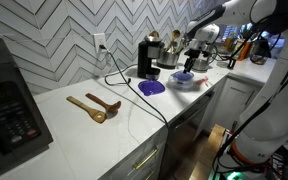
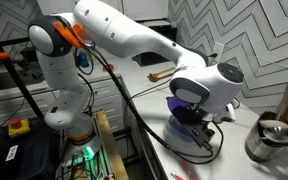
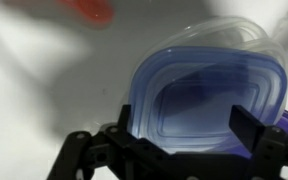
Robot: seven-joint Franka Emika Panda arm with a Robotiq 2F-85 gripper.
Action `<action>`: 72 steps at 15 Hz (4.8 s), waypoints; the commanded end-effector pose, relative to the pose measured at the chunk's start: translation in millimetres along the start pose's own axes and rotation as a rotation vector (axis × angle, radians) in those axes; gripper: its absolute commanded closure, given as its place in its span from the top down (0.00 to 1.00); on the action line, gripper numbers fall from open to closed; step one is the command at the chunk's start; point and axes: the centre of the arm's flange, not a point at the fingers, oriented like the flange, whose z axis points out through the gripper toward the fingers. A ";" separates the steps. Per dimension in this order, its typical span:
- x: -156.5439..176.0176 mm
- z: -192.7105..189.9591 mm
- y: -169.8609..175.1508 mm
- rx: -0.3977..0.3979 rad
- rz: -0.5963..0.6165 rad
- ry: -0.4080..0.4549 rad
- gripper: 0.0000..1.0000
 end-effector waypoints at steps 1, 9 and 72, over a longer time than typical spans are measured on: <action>-9.2 6.1 -4.8 -0.018 -0.021 0.036 1.00; -2.8 4.6 -5.8 -0.023 -0.042 0.063 1.00; -62.5 -184.3 -105.9 -0.175 0.015 0.090 1.00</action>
